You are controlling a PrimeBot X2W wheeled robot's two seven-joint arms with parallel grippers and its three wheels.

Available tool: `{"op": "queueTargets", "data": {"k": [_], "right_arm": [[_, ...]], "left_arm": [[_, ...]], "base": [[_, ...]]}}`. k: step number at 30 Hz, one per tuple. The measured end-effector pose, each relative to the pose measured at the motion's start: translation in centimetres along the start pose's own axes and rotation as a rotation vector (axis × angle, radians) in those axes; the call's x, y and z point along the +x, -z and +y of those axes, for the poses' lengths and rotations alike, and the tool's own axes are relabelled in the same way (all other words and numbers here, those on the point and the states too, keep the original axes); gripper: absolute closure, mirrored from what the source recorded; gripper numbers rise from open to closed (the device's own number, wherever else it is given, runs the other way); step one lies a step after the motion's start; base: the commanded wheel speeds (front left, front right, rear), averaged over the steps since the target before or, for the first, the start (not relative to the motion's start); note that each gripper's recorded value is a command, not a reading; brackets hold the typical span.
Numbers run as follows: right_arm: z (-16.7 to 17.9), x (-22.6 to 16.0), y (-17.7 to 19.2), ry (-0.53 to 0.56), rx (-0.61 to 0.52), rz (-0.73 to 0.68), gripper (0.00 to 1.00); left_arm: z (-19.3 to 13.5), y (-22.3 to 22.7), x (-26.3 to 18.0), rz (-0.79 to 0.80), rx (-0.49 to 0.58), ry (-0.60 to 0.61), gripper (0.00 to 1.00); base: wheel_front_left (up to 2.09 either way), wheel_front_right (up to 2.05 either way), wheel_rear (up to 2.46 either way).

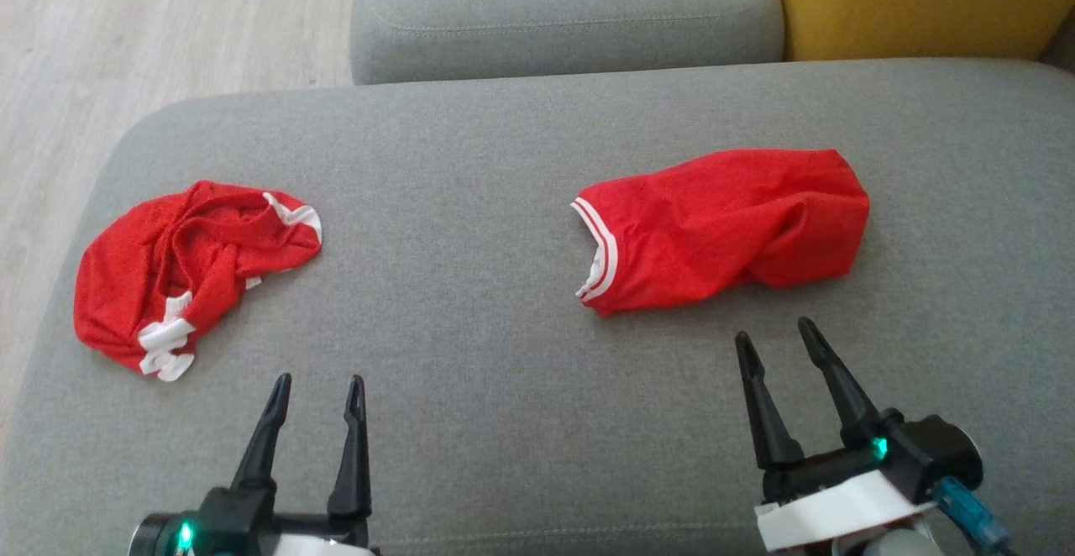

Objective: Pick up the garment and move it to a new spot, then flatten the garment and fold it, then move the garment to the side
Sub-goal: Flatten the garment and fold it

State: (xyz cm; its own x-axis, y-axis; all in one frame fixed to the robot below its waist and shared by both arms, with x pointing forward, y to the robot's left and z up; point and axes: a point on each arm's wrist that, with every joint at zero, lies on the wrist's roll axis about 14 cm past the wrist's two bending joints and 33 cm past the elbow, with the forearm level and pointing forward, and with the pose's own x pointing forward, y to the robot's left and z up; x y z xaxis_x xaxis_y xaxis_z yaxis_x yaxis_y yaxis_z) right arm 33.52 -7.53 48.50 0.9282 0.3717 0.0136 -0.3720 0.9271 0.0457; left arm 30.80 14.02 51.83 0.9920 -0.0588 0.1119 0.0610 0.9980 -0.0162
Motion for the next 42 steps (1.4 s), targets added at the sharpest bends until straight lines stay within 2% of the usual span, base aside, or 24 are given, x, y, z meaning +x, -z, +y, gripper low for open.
{"op": "queueTargets", "data": {"k": [25, 29, 35, 42], "right_arm": [[0.1, 0.1, 0.0, -0.001, 0.007, 0.0, 0.0], [0.0, 0.1, 0.1, 0.0, 0.009, 0.002, 0.0], [-0.2, 0.3, 0.5, 0.006, 0.02, 0.013, 0.0], [-2.6, 2.0, -0.4, 0.057, 0.012, -0.018, 0.0]], "left_arm": [[-0.3, 0.0, 0.1, -0.001, 0.003, 0.003, 0.0], [-0.4, 1.2, -0.1, 0.037, 0.008, 0.011, 0.0], [-3.4, 3.4, 1.0, 0.102, -0.025, 0.177, 0.0], [-10.2, 4.4, 5.7, 0.109, -0.04, 0.454, 0.0]], "base": [[0.0, 0.0, 0.0], [0.0, 0.0, 0.0], [0.0, 0.0, 0.0], [0.0, 0.0, 0.0]]}}
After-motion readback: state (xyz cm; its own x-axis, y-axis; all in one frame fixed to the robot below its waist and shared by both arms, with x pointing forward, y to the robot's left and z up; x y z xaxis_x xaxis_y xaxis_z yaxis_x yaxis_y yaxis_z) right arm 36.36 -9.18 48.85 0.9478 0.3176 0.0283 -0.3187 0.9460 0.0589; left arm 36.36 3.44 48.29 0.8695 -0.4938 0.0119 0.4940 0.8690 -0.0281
